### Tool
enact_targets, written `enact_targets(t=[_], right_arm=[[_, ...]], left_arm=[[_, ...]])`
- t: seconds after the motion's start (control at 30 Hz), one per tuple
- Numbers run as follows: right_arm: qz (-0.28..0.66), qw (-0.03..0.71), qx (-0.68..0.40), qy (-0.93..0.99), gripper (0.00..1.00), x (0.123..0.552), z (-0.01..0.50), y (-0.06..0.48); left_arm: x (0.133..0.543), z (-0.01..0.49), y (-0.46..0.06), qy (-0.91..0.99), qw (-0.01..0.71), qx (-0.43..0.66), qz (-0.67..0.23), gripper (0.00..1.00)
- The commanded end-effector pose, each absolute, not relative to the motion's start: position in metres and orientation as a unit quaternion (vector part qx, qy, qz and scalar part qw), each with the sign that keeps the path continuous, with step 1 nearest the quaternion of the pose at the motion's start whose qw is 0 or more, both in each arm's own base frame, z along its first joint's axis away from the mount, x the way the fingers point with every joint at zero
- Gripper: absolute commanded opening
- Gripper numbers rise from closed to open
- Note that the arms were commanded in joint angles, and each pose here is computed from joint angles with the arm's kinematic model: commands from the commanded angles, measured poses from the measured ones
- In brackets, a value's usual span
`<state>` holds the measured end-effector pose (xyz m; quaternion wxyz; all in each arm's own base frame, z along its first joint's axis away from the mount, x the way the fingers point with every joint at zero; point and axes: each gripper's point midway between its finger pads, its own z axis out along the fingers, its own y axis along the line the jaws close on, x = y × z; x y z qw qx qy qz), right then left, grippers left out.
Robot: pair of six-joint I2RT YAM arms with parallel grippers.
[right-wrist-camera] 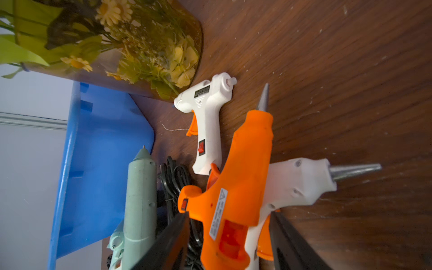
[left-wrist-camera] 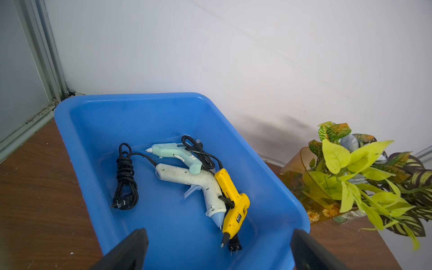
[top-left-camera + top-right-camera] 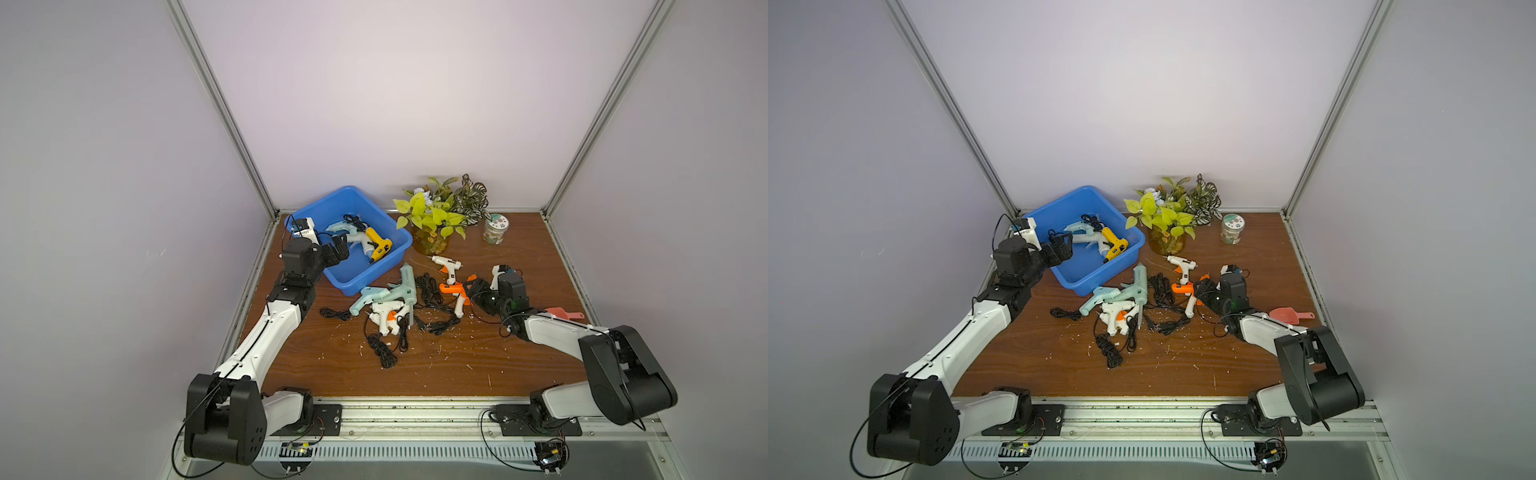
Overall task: Put the hot melt glue gun into the storage box
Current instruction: Pick up the hot melt adhesive gun from the center of the board.
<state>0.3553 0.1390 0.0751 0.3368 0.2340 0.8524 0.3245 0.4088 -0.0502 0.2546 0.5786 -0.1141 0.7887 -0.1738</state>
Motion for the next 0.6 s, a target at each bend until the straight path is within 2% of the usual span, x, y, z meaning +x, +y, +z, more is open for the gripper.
enact_targets(t=[0.0, 0.3, 0.47, 0.57], right_arm=[[0.361, 0.361, 0.22, 0.831, 0.57, 0.375, 0.098, 0.15], [0.394, 0.35, 0.204, 0.825, 0.37, 0.379, 0.094, 0.164], [0.391, 0.354, 0.195, 0.827, 0.23, 0.374, 0.1, 0.162], [0.384, 0.37, 0.188, 0.825, 0.2, 0.369, 0.11, 0.157]], left_arm=[[0.409, 0.263, -0.045, 0.777, 0.597, -0.115, -0.167, 1.0], [0.409, 0.258, -0.046, 0.778, 0.593, -0.117, -0.171, 1.0], [0.409, 0.257, -0.047, 0.778, 0.592, -0.116, -0.176, 1.0], [0.409, 0.257, -0.05, 0.777, 0.59, -0.117, -0.186, 1.0]])
